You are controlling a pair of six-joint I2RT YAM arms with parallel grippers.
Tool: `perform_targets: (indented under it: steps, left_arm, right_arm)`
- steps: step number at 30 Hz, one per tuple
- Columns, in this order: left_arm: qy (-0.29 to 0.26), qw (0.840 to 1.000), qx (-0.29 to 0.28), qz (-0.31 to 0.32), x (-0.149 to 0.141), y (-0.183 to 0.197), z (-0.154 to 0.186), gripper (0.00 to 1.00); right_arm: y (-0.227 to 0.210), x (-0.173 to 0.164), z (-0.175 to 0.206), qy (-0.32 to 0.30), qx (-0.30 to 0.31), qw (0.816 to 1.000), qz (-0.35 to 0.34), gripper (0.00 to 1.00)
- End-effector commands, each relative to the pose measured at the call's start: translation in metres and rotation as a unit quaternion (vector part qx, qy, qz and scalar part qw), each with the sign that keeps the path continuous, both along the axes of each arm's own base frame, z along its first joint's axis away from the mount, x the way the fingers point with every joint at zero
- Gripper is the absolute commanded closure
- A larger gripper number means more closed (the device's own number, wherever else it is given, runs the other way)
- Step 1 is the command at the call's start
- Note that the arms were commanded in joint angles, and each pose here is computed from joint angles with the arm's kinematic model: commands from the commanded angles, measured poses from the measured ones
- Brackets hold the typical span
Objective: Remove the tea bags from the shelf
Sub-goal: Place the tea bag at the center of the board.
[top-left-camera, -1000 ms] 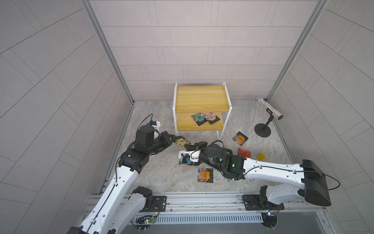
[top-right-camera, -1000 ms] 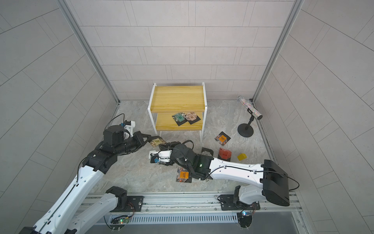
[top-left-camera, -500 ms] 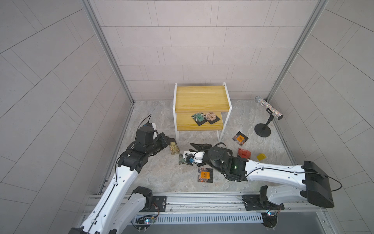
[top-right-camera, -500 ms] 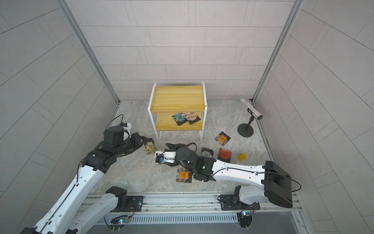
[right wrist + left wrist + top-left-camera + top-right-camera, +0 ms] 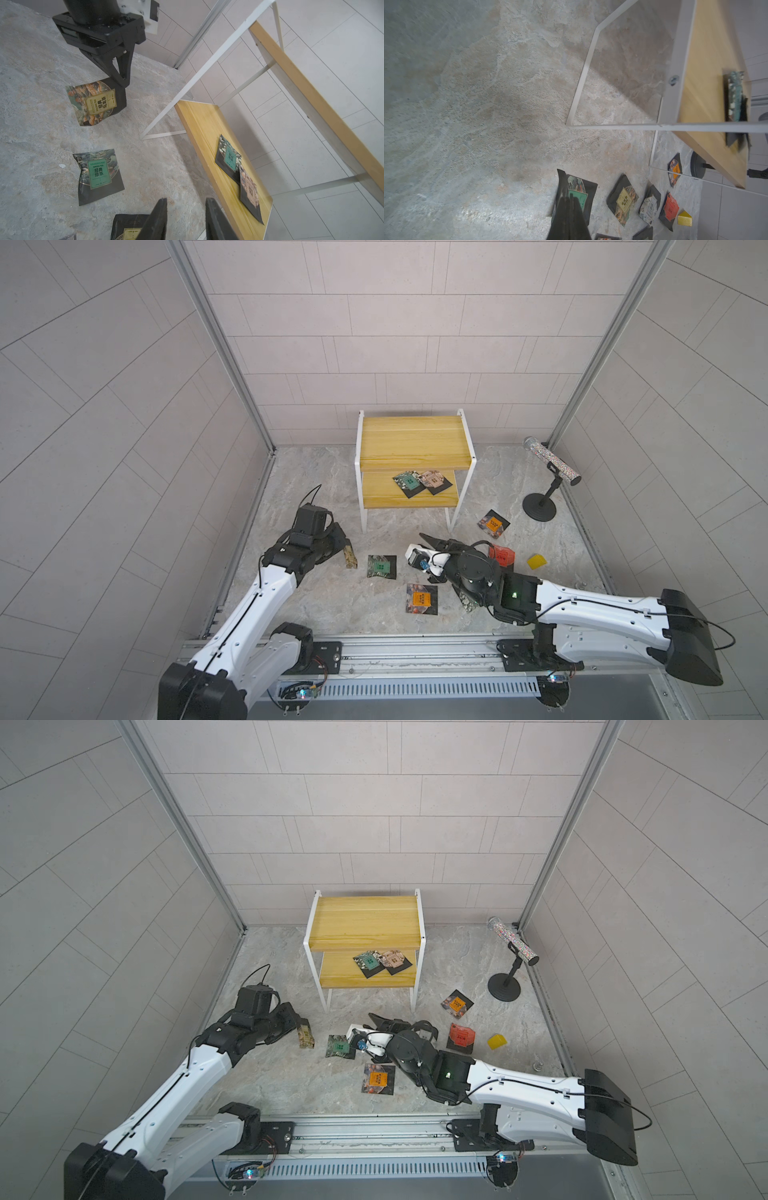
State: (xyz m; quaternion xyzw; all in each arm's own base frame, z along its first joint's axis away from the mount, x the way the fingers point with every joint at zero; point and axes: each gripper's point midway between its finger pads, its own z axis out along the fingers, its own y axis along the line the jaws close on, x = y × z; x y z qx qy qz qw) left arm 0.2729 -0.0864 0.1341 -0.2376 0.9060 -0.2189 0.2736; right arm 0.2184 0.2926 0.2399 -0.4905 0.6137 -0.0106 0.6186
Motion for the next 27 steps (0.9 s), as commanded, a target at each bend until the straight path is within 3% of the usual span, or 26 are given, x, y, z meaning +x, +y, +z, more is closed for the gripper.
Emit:
perform_targets:
  steps: [1,12,27]
  left_arm:
    - [-0.022,1.0,0.011,0.007,0.016,0.003,-0.003,0.99]
    - [0.019,0.998,0.053,0.025,0.032,0.022,-0.044,0.99]
    - [0.123,0.98,0.146,0.057,0.01,0.057,-0.09,0.91]
  right_arm:
    - [-0.013,0.003,0.005,0.005,0.022,0.999,-0.032,0.65]
    - [-0.038,0.005,-0.014,0.016,0.018,0.998,-0.058,0.65]
    - [-0.041,0.011,-0.013,0.019,0.027,0.997,-0.063,0.65]
